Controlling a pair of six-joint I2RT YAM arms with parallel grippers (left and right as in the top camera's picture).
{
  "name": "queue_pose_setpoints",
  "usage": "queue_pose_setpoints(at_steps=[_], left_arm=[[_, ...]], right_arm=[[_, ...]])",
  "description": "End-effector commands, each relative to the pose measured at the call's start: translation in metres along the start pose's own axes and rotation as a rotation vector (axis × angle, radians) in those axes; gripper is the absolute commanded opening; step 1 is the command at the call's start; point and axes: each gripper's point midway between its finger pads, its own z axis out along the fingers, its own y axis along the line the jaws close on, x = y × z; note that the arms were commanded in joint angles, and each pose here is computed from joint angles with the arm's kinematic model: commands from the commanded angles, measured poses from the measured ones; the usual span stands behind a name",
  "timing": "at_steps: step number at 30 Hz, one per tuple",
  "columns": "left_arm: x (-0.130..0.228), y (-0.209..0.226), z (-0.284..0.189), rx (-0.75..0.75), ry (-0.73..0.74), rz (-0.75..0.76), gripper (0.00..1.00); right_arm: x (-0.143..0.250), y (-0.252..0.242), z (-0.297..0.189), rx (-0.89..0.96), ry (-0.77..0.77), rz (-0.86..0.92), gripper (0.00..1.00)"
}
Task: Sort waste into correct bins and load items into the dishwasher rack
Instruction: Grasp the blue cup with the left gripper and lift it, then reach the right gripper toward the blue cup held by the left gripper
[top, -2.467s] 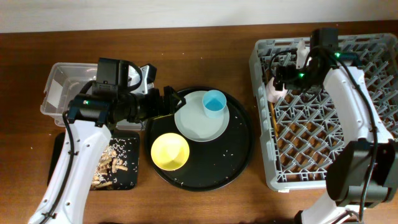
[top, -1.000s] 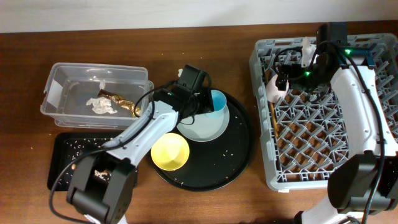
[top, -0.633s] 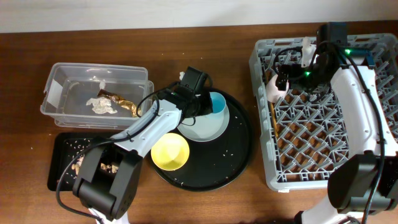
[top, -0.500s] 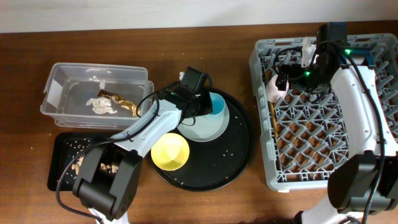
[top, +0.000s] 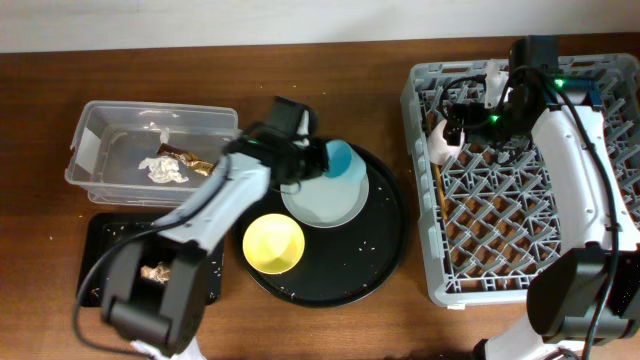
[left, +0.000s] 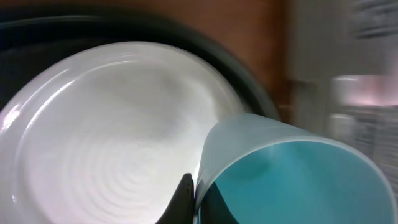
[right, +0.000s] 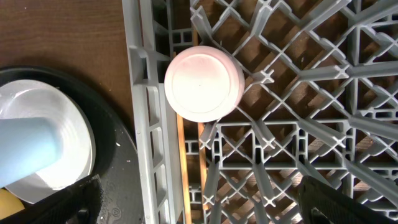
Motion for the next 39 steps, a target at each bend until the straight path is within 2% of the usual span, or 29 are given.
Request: queue_pose_setpoints(at_steps=[1, 5, 9, 13, 16, 18, 21, 23, 28, 32, 39], left_arm=[[-0.008, -0.062, -0.092, 0.501, 0.074, 0.098, 0.00], [-0.018, -0.060, -0.169, 0.869, 0.112, 0.133, 0.01], [-0.027, -0.045, -0.199, 0.974, 0.081, 0.147, 0.00], [-0.027, -0.044, -0.204, 0.992, 0.081, 0.147, 0.00], [-0.027, -0.044, -0.204, 0.992, 0.081, 0.147, 0.01], [-0.027, -0.044, -0.204, 0.992, 0.081, 0.147, 0.00], [-0.027, -0.044, -0.204, 0.992, 0.081, 0.148, 0.00], [-0.027, -0.044, -0.204, 0.992, 0.081, 0.147, 0.01], [-0.026, -0.045, -0.204, 0.993, 0.084, 0.148, 0.00], [-0.023, -0.050, -0.202, 0.998, 0.098, 0.156, 0.01], [-0.008, -0.070, -0.196, 1.017, 0.150, 0.192, 0.01]], right_arm=[[-0.006, 0.003, -0.010, -0.007, -0.031, -0.009, 0.98], [-0.006, 0.003, -0.010, -0.007, -0.031, -0.009, 0.98], [-0.006, 0.003, -0.010, -0.007, -0.031, -0.009, 0.98], [-0.023, 0.005, -0.011, -0.014, -0.103, -0.021, 0.98], [-0.021, 0.021, -0.013, -0.106, -0.094, -0.025, 0.98], [-0.014, 0.051, -0.026, -0.279, -0.072, -0.057, 0.98], [-0.001, 0.106, -0.063, -0.616, -0.098, -0.264, 0.98], [0.007, 0.140, -0.104, -0.871, -0.177, -0.385, 0.99], [0.023, 0.169, -0.168, -1.158, -0.314, -0.503, 1.00], [0.038, 0.179, -0.188, -1.249, -0.331, -0.523, 0.96], [0.079, 0.201, -0.187, -1.264, -0.260, -0.662, 0.96]])
